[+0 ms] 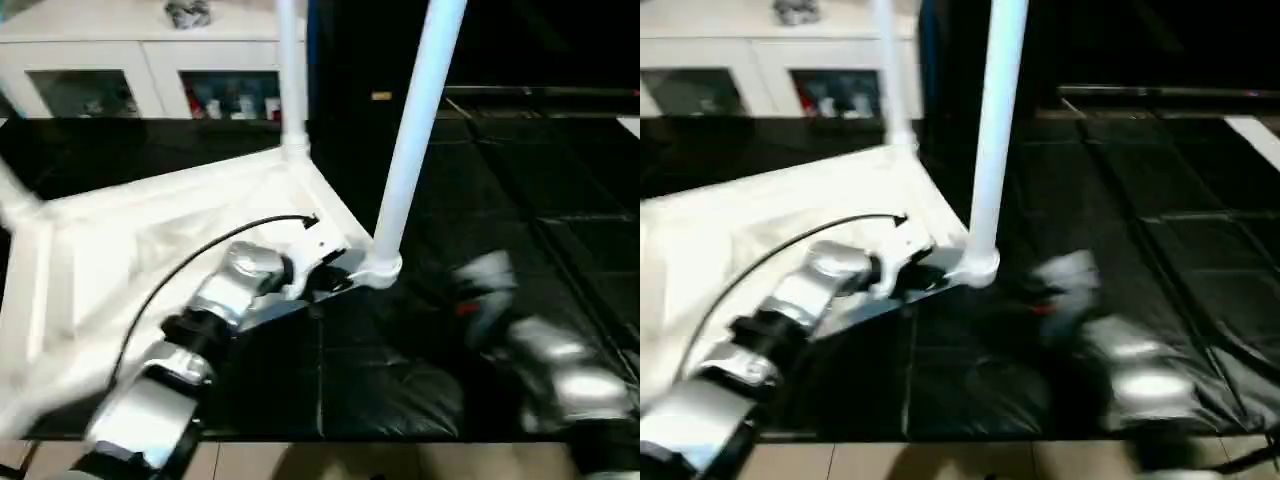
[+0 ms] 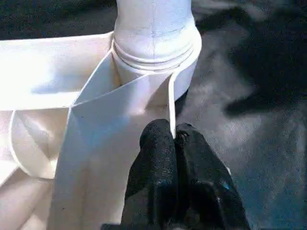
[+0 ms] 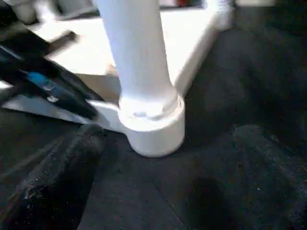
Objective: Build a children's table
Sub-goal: Rotate leg to tighten
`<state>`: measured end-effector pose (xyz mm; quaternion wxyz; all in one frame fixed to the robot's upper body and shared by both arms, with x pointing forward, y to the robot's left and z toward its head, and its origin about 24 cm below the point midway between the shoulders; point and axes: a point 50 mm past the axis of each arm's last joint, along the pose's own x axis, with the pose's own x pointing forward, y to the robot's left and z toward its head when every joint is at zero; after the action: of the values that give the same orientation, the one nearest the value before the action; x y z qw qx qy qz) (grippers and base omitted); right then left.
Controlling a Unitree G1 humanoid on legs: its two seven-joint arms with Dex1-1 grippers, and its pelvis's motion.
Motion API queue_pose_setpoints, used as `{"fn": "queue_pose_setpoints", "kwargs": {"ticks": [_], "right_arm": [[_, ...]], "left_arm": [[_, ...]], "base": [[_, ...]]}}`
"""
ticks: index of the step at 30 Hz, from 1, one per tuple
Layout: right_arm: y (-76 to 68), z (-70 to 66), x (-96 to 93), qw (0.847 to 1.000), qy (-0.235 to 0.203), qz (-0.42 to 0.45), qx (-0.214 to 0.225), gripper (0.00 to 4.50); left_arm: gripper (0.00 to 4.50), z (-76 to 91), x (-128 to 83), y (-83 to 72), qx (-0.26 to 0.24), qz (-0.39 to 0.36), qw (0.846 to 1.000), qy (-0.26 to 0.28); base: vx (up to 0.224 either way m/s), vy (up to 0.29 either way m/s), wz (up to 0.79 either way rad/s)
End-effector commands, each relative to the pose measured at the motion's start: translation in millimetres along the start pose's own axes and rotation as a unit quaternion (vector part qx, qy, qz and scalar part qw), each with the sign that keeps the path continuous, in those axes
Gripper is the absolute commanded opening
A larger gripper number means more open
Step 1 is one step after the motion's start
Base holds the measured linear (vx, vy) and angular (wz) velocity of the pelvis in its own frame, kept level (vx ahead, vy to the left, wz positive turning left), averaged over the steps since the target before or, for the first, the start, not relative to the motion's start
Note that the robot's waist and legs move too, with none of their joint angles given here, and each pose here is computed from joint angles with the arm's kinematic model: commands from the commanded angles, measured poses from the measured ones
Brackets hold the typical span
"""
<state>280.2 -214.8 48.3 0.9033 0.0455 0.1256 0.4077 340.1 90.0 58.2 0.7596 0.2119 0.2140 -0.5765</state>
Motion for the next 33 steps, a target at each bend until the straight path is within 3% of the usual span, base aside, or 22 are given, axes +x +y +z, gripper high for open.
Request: {"fn": "queue_pose_setpoints", "kwargs": {"ticks": [1, 8, 19, 25, 33], "right_arm": [[3.0, 3.2, -4.5, 1.0, 0.001, 0.031, 0.001, 4.48], [13.1, 15.1, -4.3, 0.992, 0.033, 0.117, -0.03, 4.48], [32.4, 20.8, 27.5, 0.964, 0.077, 0.24, -0.08, 4.48], [40.4, 17.7, 38.3, 0.944, 0.104, 0.306, -0.058, 3.91], [38.8, 13.8, 42.2, 0.936, 0.125, 0.324, -0.053, 3.24]], "left_arm": [[0.0, -3.2, 3.1, -9.6, 0.026, -0.053, 0.998, 0.019], [0.0, -2.7, -5.7, -19.2, 0.068, -0.141, 0.987, 0.02], [0.0, -7.6, -13.7, -35.4, 0.121, -0.236, 0.963, 0.048], [0.0, -6.0, -12.1, -38.7, 0.129, -0.243, 0.96, 0.049], [0.0, -5.6, -12.9, -39.6, 0.132, -0.242, 0.96, 0.049]], "base": [[0.0, 0.0, 0.0], [0.0, 0.0, 0.0], [0.0, 0.0, 0.0], [0.0, 0.0, 0.0], [0.0, 0.0, 0.0]]}}
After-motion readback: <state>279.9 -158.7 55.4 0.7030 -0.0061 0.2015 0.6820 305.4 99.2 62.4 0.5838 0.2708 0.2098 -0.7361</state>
